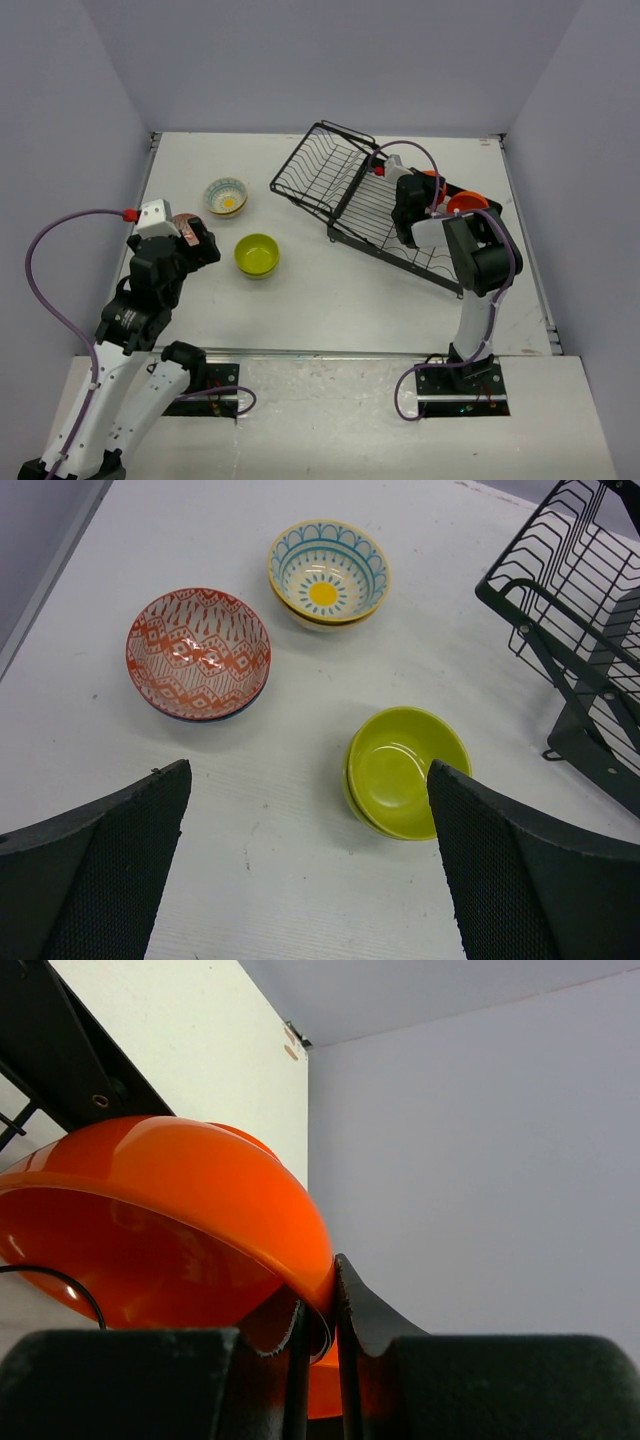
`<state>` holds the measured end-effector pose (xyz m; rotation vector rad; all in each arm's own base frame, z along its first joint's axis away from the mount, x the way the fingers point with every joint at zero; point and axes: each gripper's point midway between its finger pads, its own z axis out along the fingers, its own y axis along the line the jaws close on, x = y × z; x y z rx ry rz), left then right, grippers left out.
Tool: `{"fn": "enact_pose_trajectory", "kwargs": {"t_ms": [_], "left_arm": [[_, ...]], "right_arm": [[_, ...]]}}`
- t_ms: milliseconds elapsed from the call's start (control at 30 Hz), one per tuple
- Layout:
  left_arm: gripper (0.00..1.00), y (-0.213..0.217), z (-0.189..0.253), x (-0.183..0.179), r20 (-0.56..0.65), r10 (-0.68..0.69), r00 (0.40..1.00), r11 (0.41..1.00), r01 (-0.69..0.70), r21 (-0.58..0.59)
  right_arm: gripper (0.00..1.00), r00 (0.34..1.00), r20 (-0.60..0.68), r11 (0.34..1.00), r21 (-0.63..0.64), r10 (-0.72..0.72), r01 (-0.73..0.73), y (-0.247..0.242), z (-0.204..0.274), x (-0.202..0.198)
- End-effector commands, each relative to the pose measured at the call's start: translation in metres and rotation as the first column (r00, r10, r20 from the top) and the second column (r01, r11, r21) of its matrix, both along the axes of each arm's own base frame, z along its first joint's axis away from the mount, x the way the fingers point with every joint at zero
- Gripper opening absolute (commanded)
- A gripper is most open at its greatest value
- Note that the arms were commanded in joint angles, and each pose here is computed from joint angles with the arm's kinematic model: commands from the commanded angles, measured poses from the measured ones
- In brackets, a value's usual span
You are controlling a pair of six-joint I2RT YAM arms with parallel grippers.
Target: Unload the bowls from the dish rack
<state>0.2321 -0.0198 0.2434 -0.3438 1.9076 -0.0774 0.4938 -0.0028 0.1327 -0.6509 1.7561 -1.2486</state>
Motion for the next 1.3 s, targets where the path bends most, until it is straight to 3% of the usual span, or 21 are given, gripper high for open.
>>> {"fn": "enact_pose_trajectory", "kwargs": {"t_ms": [0,367,500,800,1267], "left_arm": [[1.00,0.003,0.010,0.005,0.037,0.007,0.999,1.000,-0.007,0.011],[1.00,0.004,0.006,0.007,0.022,0.014,1.000,1.000,-0.014,0.016],[1.00,0.003,0.005,0.010,0.019,0.007,1.000,1.000,-0.007,0.018],[1.00,0.003,0.004,0.010,0.013,0.010,1.000,1.000,-0.010,0.021],[1.00,0.003,0.007,0.009,0.027,0.005,1.000,1.000,-0.005,0.016]], "right_arm": [[0.00,0.913,0.387,0.985,0.157,-0.132,0.076,-0.016,0.107,-0.004],[0.00,0.891,0.428,0.985,0.142,-0.153,0.101,-0.018,0.096,-0.007],[0.00,0.815,0.546,0.980,0.066,-0.195,0.190,-0.020,0.116,-0.020],[0.00,0.859,0.487,0.986,0.035,-0.157,0.161,-0.013,0.079,-0.012],[0.00,0.743,0.624,0.970,0.178,-0.241,0.166,-0.023,0.150,-0.033]]}}
